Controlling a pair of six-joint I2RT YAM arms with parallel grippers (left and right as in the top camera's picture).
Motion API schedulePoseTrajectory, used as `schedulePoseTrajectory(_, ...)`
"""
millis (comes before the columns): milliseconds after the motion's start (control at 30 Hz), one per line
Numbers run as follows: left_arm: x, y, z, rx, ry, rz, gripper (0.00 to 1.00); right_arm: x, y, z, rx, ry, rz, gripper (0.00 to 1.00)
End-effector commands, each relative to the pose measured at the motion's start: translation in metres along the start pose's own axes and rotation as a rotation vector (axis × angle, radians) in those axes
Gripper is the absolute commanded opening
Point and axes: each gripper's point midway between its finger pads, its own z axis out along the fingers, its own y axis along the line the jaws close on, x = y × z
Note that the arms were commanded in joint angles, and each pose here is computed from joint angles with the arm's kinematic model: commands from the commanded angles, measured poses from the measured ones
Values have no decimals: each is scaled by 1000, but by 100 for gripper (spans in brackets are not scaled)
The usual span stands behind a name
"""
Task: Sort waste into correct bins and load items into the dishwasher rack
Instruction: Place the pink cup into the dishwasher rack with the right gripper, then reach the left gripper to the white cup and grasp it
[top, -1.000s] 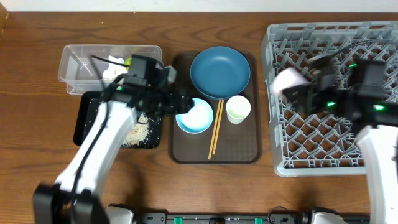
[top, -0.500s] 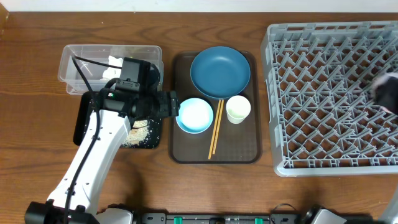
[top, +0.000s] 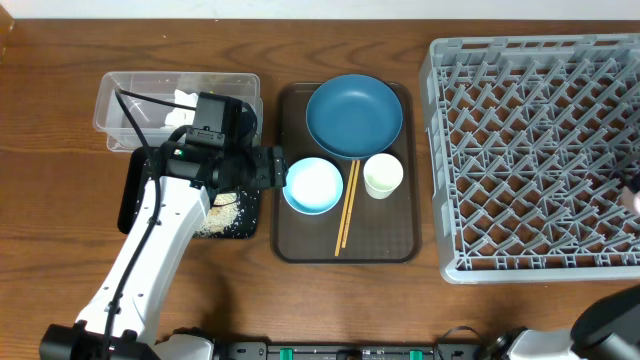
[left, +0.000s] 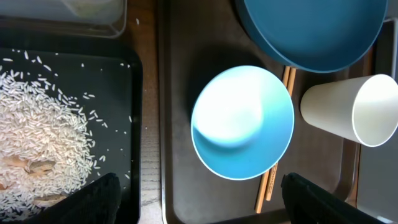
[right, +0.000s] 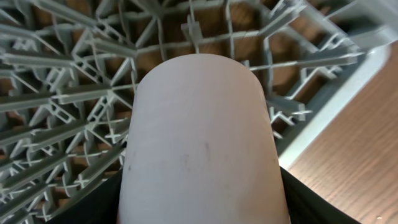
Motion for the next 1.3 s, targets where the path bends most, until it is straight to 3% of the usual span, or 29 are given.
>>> schedulePoseTrajectory(0, -3, 2, -3, -6, -11, 6, 85, -3, 1, 11, -17, 31, 33, 14)
schedulePoseTrajectory(67, -3, 2, -3, -6, -11, 6, 85, 0, 0, 22, -11, 63, 34, 15)
schedulePoseTrajectory(167, -3, 2, -3, -6, -11, 6, 85, 4, -1, 37, -2, 109, 35, 29)
schedulePoseTrajectory(267, -3, 1, -3, -6, -11, 6, 85, 9, 0, 44, -5, 139, 36, 62)
schedulePoseTrajectory(300, -3, 1, -3, -6, -11, 6, 85, 10, 0, 44, -8, 143, 36, 85)
schedulePoseTrajectory(333, -3, 1, -3, -5, -12, 6, 85, 10, 1, 43, -9, 144, 36, 99)
schedulePoseTrajectory(700, -10, -11, -1, 19, -44, 42, 88, 1, 34, 2, -198, 99, 2, 99)
schedulePoseTrajectory(1033, -29, -93, 13, 165, -179, 243, 88, 15, 94, -69, -388, -32, -196, 99)
schedulePoseTrajectory(1267, -16, -133, 66, 217, -132, 299, 88, 41, 139, -84, -446, -31, -369, 99)
